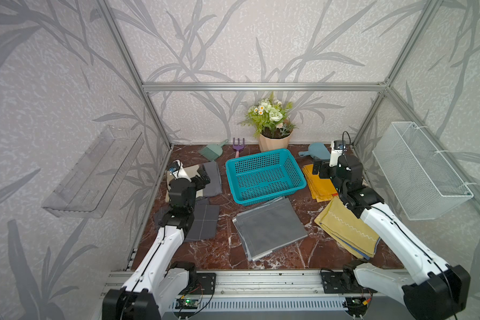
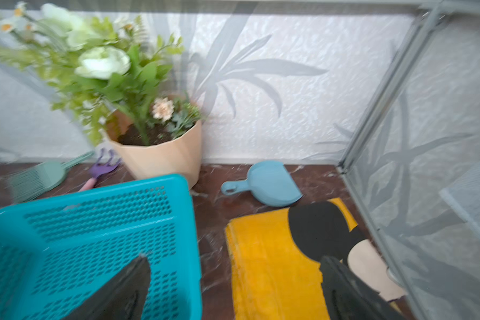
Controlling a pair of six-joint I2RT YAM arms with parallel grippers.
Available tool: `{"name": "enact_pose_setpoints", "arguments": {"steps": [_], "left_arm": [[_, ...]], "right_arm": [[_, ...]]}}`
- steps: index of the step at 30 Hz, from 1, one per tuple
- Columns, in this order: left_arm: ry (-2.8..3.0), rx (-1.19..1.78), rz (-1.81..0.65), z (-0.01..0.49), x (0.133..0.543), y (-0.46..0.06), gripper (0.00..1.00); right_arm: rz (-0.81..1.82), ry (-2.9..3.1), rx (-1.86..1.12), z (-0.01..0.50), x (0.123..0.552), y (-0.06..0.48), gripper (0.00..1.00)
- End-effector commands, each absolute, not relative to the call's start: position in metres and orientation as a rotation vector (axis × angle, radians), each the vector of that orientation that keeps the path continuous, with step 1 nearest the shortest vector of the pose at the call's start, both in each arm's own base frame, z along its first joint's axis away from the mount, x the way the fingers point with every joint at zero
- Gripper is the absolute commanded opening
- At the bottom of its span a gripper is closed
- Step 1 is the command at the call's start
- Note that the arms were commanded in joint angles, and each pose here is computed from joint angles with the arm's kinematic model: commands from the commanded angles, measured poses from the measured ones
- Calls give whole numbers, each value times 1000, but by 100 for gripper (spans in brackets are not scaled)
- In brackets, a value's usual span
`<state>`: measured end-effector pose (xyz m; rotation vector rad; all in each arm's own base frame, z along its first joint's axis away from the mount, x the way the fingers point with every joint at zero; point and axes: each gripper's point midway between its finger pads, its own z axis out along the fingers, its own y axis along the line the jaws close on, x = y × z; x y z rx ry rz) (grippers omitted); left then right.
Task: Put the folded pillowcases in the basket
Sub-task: Pick up the pillowcase at the center of the board.
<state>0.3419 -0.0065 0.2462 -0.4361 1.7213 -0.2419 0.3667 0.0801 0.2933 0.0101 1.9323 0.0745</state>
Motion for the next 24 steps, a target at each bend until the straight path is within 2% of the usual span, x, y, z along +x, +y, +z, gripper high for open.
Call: {"name": "enact_pose_setpoints", "arguments": {"steps": [1, 8, 16, 24], "left_arm": [[1957, -520, -427, 183, 302, -42, 100], [2187, -446, -616, 127, 260, -107, 100], [2305, -416, -913, 88, 232, -152, 100], [2345, -387, -1024, 72, 214, -179, 100]], "right_arm": [[202, 2348, -27, 205, 304, 102, 99], [420, 2627, -45, 133, 244, 144, 99], [617, 2689, 22, 88, 233, 165, 99], [671, 2788, -26, 49, 231, 180, 99]]}}
